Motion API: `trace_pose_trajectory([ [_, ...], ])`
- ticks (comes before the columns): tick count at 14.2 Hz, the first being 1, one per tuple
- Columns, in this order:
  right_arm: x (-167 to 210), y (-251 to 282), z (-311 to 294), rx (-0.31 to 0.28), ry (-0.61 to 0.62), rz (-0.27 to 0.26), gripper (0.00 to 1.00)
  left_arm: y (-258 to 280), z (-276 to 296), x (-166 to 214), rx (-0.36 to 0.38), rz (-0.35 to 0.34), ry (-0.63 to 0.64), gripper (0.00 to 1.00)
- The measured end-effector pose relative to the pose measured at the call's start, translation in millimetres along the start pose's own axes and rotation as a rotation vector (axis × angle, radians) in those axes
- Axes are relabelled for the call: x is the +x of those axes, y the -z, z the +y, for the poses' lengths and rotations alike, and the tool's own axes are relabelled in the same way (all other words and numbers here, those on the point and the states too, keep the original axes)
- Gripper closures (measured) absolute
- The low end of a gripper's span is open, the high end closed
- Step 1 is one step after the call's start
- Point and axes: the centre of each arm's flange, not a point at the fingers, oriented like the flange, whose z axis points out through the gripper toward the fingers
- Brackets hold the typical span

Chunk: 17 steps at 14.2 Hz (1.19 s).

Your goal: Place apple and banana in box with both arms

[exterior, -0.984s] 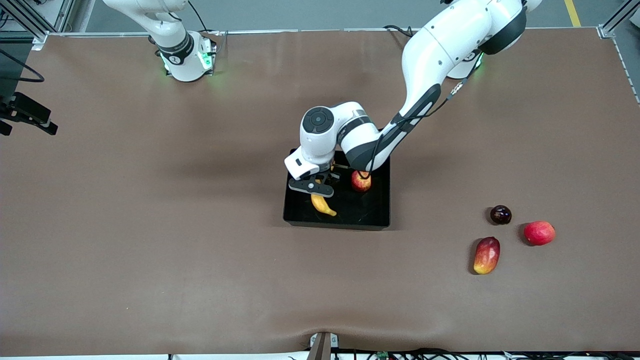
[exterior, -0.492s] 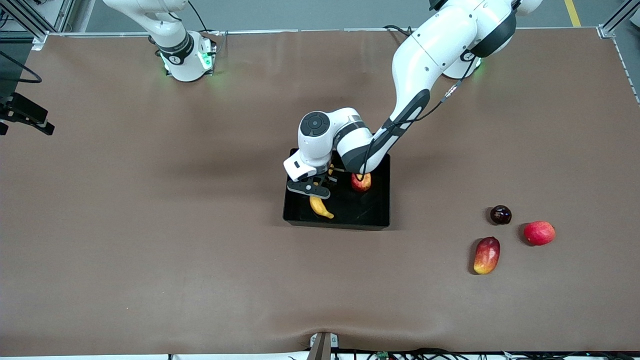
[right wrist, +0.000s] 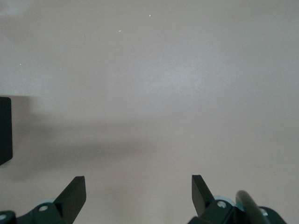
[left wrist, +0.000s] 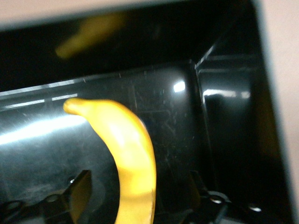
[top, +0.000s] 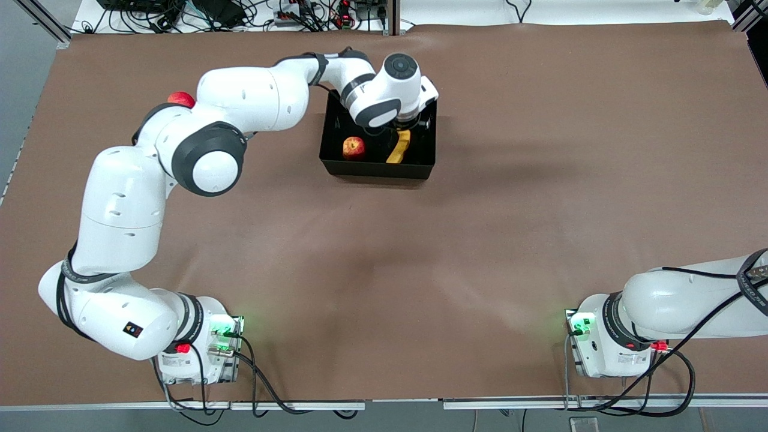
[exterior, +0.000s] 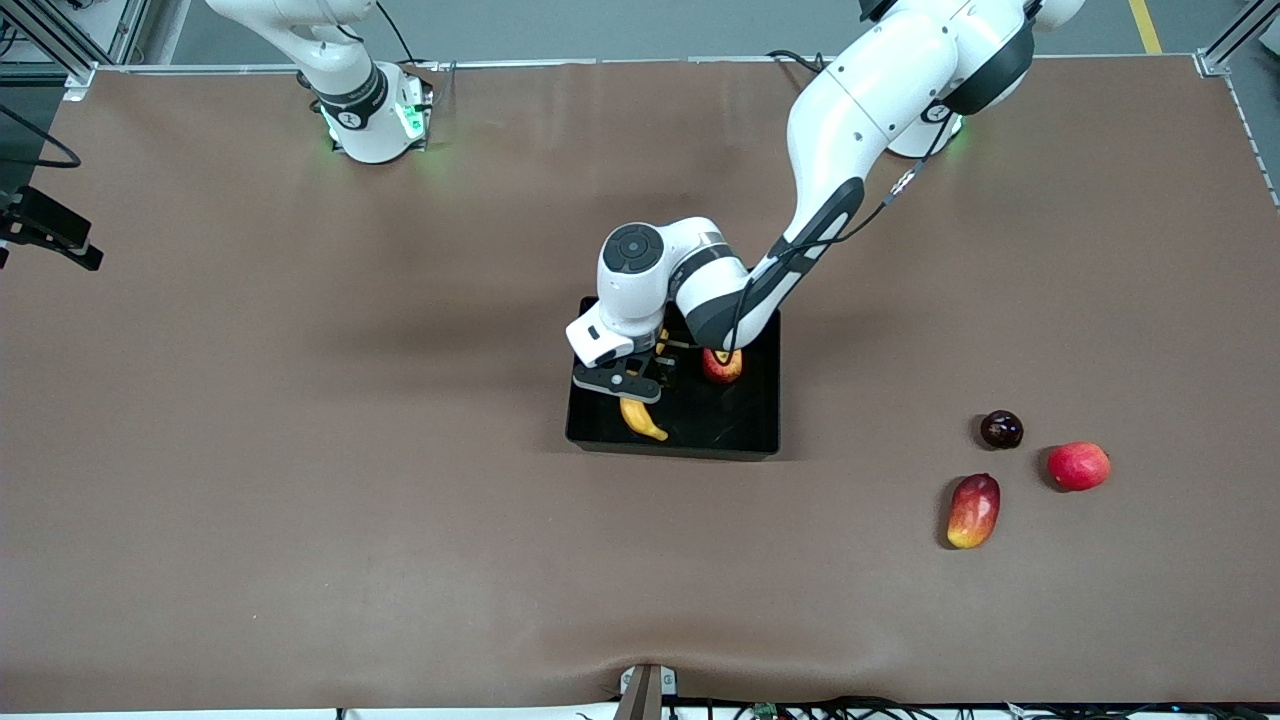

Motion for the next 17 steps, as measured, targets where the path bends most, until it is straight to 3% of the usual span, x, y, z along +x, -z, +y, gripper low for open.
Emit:
trace_pose_trajectory([
  [5,0,0,0,0.000,0.000,0.000,0.00,76,-39,40,0.054,0.034,0.067,0.00],
  [9,0,0,0,0.000,-0.001,0.000,0.00,148,-83,63,0.058,0.001,0.117,0.00],
  [12,0,0,2,0.000,-0.003,0.000,0.00,193,-140,81,0.102,-0.014,0.184,0.00],
  [17,0,-1,8,0.000,-0.015,-0.001,0.00,227,-204,91,0.171,-0.037,0.269,0.00],
])
